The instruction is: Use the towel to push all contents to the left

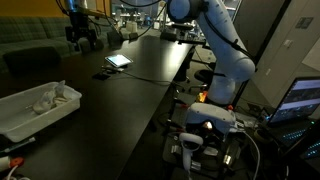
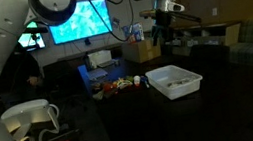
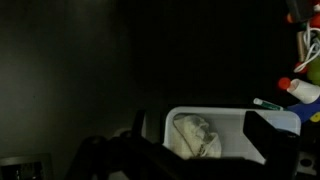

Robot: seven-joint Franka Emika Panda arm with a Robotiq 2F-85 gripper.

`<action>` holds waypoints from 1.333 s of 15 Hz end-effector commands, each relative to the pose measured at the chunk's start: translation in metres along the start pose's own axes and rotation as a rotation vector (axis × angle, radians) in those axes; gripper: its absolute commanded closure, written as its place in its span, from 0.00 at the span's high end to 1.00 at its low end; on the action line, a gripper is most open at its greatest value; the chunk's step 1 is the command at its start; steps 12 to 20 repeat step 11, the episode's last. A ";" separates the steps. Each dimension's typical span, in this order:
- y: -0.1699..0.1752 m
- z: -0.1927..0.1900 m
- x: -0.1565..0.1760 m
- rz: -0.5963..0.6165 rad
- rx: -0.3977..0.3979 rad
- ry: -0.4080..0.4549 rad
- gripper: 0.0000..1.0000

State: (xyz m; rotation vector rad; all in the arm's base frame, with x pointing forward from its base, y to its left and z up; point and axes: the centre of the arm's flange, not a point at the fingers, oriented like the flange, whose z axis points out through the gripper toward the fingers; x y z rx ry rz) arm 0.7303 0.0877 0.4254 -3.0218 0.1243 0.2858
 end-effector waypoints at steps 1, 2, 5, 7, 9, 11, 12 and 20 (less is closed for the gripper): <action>0.019 0.030 -0.071 0.048 0.039 -0.019 1.00; 0.024 0.035 -0.074 0.058 0.032 -0.027 1.00; 0.042 0.047 -0.085 0.084 0.012 -0.043 1.00; 0.059 0.054 -0.092 0.098 -0.002 -0.040 1.00; 0.045 0.040 -0.036 0.093 -0.007 -0.064 1.00; 0.059 0.046 -0.044 0.112 -0.005 -0.066 1.00; 0.059 0.046 -0.044 0.112 -0.005 -0.066 1.00; 0.059 0.046 -0.044 0.112 -0.005 -0.066 1.00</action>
